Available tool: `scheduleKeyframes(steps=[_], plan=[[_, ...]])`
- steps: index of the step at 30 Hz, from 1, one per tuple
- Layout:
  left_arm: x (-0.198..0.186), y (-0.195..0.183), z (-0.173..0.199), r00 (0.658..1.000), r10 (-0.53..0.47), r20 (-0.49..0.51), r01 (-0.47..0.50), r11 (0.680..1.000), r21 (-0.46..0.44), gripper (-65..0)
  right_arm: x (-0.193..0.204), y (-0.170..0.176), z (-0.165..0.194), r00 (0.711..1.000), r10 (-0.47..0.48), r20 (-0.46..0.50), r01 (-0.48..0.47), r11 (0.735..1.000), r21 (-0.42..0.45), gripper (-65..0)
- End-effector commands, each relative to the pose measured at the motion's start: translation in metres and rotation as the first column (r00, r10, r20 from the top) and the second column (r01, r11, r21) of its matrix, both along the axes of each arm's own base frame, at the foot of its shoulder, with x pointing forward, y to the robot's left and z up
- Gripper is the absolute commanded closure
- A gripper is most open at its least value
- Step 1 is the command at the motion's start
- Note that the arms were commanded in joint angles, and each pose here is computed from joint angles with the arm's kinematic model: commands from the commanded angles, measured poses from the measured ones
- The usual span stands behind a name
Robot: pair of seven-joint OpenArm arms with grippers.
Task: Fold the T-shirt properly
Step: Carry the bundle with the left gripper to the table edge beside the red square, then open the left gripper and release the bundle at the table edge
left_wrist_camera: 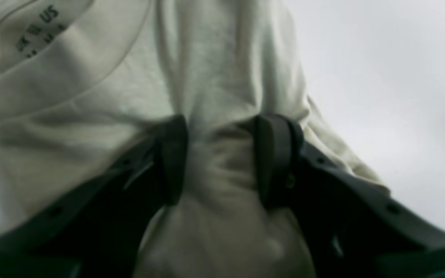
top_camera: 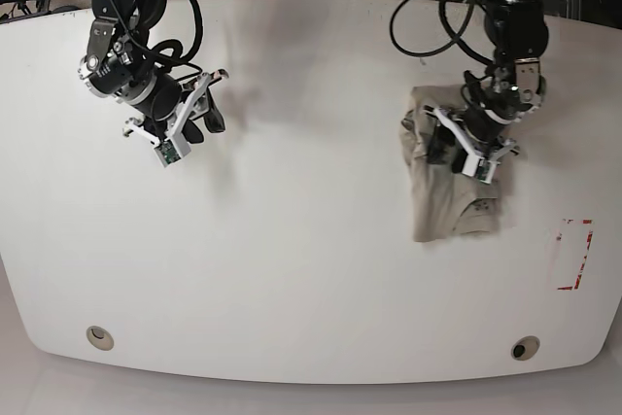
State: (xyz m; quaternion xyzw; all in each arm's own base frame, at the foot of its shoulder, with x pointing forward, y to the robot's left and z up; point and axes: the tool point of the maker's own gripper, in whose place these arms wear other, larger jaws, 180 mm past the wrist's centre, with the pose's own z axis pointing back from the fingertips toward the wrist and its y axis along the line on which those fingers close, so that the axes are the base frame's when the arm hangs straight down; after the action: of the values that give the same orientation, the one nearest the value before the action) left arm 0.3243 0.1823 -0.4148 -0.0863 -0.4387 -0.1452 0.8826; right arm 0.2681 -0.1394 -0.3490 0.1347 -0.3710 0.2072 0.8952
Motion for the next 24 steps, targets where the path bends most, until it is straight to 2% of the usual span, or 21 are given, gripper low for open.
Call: scheduleKeyframes(steps=[1, 3, 7, 12, 17, 21, 24], plan=[[-0.023, 0.065, -0.019, 0.990, 0.049, -0.130, -0.027, 0.986, 0.164, -27.4, 0.008, -0.001, 0.014, 0.999, 0.009, 0.054, -0.009, 1.000, 0.003, -21.6], [-0.031, 0.110, -0.017, 0.984, 0.079, -0.158, -0.043, 0.975, 0.218, -27.4, 0.007, -0.003, 0.018, 0.998, 0.015, 0.062, -0.014, 1.000, -0.009, -21.6], [-0.030, 0.174, -0.004, 0.974, 0.140, -0.177, -0.081, 0.949, 0.305, -27.4, 0.009, -0.003, 0.021, 0.997, 0.015, 0.076, -0.014, 1.000, -0.012, -21.6], [-0.030, 0.237, 0.016, 0.960, 0.211, -0.182, -0.128, 0.914, 0.384, -27.4, 0.007, -0.004, 0.021, 0.997, 0.016, 0.073, -0.015, 1.000, -0.015, -21.6], [-0.028, 0.262, 0.035, 0.973, 0.164, -0.163, -0.093, 0.923, 0.372, -27.4, 0.007, -0.004, 0.021, 0.997, 0.015, 0.073, -0.014, 1.000, -0.018, -21.6], [-0.020, 0.283, 0.061, 0.977, 0.169, -0.130, -0.101, 0.904, 0.415, -27.2, 0.007, -0.004, 0.020, 0.997, 0.014, 0.071, -0.013, 1.000, -0.017, -21.6], [-0.010, 0.283, 0.077, 0.984, 0.150, -0.096, -0.093, 0.894, 0.438, -27.2, 0.011, -0.002, 0.024, 0.995, 0.010, 0.102, -0.011, 1.000, 0.000, -21.6]])
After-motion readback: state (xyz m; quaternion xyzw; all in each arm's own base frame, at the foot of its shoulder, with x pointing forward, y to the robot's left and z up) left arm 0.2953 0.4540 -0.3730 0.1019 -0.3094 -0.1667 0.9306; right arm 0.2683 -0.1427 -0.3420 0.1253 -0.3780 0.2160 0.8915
